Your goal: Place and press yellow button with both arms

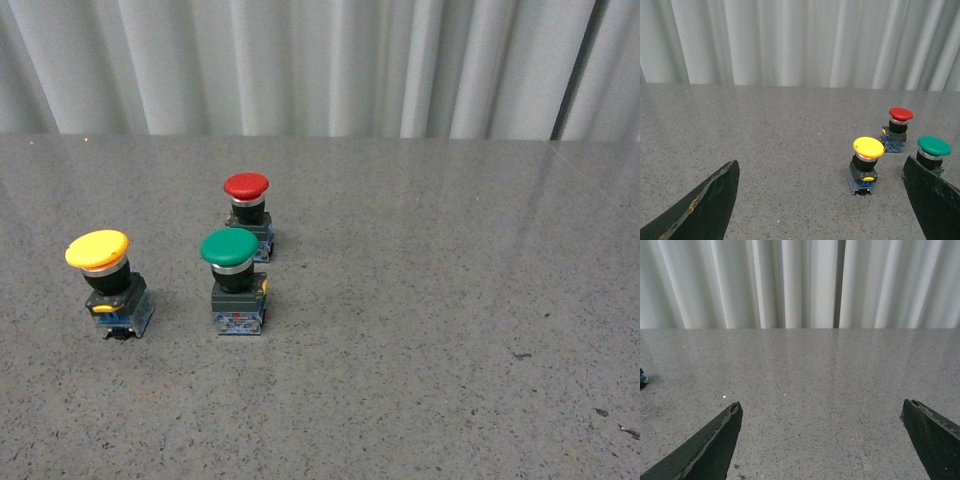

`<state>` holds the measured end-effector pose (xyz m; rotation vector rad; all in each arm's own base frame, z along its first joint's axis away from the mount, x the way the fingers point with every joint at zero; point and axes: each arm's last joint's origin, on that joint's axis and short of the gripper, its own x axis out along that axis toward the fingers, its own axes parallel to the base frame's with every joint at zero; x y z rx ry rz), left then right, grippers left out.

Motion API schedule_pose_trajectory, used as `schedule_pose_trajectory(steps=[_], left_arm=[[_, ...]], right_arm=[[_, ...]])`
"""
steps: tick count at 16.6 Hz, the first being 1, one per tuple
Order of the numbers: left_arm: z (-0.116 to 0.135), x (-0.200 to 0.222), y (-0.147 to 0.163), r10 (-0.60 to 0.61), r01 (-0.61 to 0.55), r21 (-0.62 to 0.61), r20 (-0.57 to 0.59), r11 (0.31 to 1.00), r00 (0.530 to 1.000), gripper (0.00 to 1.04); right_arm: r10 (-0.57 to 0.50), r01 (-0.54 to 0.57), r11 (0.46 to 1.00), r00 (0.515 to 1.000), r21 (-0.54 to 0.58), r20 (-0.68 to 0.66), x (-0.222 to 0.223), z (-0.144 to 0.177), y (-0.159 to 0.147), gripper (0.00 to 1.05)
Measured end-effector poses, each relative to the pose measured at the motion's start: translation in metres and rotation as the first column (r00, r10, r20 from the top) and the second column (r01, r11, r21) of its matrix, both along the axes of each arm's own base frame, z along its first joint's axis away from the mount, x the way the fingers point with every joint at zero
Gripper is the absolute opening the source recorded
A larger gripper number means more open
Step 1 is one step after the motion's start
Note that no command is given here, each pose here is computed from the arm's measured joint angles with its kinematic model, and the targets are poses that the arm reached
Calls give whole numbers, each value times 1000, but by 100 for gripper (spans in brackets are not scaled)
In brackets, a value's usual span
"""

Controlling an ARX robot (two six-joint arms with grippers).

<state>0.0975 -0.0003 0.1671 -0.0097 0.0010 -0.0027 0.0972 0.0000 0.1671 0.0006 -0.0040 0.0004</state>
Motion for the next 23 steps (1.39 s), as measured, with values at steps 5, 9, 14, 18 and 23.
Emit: schedule_pose_trajectory(steps=[5,9,14,18,23], left_arm=[[0,0,0,0,0,0,0,1000,1000,98],[0,0,0,0,0,0,0,1000,1000,98],[0,0,0,0,0,0,0,1000,1000,98],[0,0,0,0,0,0,0,1000,1000,98],[16,17,-7,292,-281,78,-262,956,920,98]], right_arm=[[0,0,1000,1000,0,0,0,0,0,98],[0,0,1000,1000,0,0,0,0,0,98],[0,0,1000,1000,0,0,0,0,0,98],[0,0,1000,1000,0,0,0,0,0,98],[2,-2,1000,1000,1,2,0,0,0,98]])
